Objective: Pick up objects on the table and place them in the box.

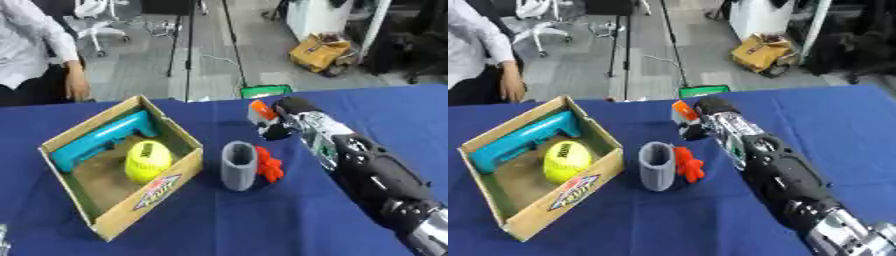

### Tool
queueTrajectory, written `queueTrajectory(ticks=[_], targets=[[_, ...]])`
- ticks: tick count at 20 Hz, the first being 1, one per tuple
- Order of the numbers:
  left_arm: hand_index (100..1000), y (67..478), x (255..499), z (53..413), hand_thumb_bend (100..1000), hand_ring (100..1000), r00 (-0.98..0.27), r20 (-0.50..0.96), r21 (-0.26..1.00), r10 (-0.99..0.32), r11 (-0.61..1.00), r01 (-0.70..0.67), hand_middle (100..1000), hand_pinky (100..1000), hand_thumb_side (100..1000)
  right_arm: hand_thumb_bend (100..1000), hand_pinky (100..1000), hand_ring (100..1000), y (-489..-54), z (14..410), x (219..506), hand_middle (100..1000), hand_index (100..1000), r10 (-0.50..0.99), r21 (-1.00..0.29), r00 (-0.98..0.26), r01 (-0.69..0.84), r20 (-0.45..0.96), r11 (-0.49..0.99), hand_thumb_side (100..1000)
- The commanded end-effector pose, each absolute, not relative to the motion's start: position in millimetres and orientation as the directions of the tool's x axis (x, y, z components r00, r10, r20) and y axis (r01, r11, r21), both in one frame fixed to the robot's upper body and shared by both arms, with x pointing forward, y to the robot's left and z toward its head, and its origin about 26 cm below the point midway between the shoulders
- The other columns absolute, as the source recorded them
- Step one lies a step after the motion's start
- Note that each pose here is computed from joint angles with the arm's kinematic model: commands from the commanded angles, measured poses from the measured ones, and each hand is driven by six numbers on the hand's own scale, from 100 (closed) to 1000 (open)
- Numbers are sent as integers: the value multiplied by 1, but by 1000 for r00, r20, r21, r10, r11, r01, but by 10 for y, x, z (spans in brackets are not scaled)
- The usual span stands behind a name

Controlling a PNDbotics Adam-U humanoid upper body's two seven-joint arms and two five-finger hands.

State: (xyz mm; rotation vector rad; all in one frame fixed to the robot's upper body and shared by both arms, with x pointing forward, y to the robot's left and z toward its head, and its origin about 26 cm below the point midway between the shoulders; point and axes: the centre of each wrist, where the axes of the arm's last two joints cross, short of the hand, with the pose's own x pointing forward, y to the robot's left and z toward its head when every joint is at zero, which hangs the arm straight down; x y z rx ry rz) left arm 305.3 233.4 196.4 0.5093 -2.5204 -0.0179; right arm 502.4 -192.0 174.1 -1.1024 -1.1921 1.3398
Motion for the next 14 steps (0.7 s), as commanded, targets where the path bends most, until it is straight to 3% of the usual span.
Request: queueTrajectory(ticks=[1, 14], targets=[[840, 2337, 3037, 2035, 100, 924, -783, 505, 122, -362, 929, -351, 905, 1000, 1000, 100, 839, 859, -1941, 2028, 5034, 419, 452, 994, -999, -106, -45, -18, -23, 597], [841, 2349, 3034, 2031, 100, 924, -780, 507, 127, -367, 927, -353, 906, 1000, 1000, 100, 840, 858, -1811, 2418, 4942, 399, 432, 985, -999, -168, 5, -42, -41, 564]])
